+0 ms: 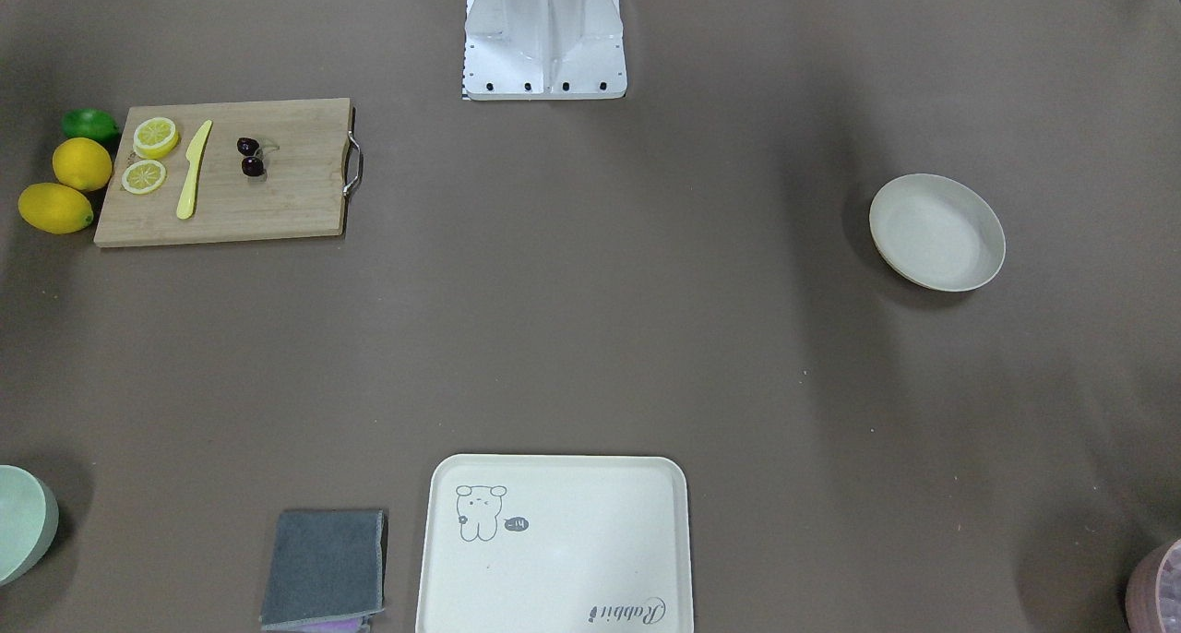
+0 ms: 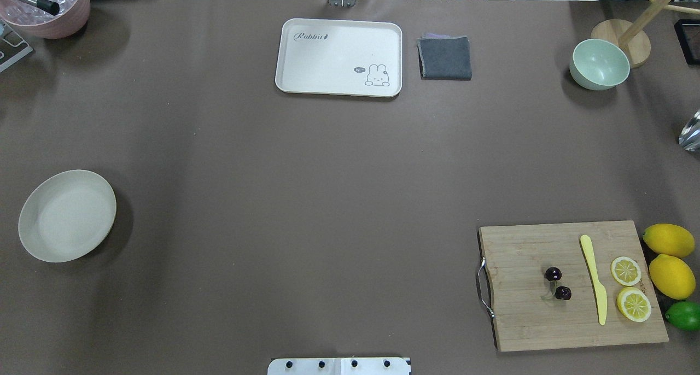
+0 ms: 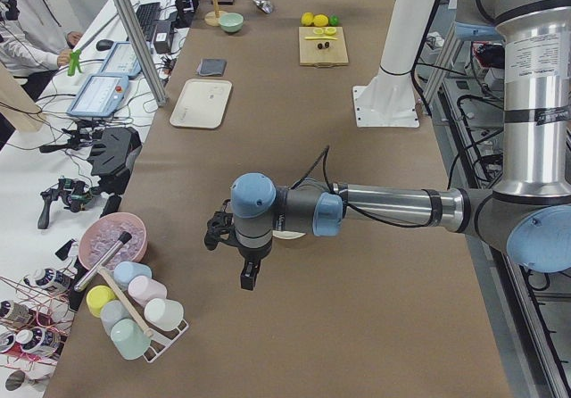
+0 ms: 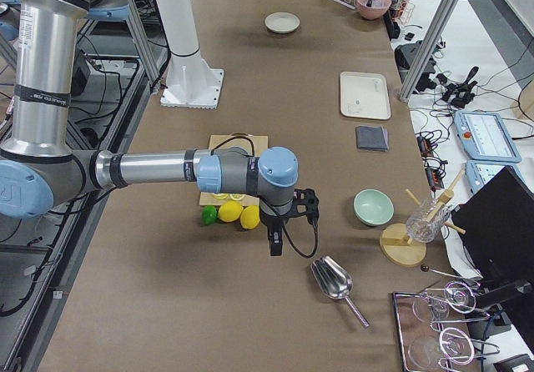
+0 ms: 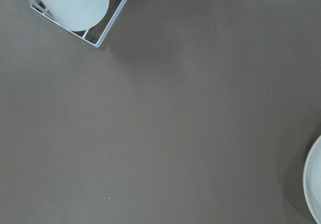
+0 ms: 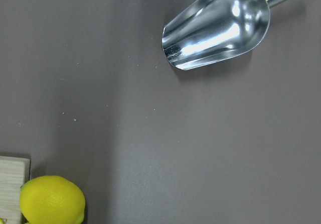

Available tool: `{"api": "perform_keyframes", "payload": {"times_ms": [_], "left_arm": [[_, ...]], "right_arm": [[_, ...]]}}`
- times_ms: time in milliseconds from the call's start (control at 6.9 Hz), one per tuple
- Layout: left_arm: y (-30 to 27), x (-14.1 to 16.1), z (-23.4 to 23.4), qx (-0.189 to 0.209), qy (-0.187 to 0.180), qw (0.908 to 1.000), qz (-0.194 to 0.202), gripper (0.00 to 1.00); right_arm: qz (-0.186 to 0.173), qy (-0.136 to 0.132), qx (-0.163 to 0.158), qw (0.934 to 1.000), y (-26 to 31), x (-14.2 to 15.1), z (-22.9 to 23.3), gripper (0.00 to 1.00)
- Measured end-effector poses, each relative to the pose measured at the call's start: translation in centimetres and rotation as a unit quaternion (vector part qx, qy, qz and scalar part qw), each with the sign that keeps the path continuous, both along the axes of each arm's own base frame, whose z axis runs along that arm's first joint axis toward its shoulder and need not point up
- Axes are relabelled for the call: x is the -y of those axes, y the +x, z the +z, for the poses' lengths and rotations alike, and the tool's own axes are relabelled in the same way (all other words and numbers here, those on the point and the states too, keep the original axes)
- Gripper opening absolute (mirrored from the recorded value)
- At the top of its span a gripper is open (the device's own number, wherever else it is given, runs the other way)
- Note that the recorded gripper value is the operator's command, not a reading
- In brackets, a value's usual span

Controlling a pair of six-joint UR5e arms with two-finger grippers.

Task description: Place red cherry on plate

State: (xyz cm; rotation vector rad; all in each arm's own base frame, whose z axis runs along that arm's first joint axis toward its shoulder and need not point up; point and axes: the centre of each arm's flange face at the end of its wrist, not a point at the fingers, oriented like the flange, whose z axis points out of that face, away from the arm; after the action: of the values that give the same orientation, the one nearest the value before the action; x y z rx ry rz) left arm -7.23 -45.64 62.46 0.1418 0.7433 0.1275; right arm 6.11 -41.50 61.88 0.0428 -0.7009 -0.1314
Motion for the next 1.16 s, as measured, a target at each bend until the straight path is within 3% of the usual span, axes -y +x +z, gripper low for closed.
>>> {"api": "perform_keyframes", "payload": {"times_ms": [434, 869, 1159], "left_arm": [[-0.1, -0.1, -0.9, 0.001, 0.009, 1.0000, -0.001, 0.98], [-0.3, 0.4, -3.0, 0.004, 0.029, 0.9996, -0.005, 0.98], [-0.7, 1.2, -5.7, 0.003, 0.065, 0.9978, -0.010, 0.98]], "right_arm": [[0.003, 0.017, -0.001, 0.9999, 0.1, 0.4, -1.6, 1.00], [0.027, 0.060, -0.002, 0.9979, 2.3, 1.8, -5.5, 1.00], [0.036, 0.086, -0.001, 0.9956, 3.5, 1.7, -7.0, 1.00]]}}
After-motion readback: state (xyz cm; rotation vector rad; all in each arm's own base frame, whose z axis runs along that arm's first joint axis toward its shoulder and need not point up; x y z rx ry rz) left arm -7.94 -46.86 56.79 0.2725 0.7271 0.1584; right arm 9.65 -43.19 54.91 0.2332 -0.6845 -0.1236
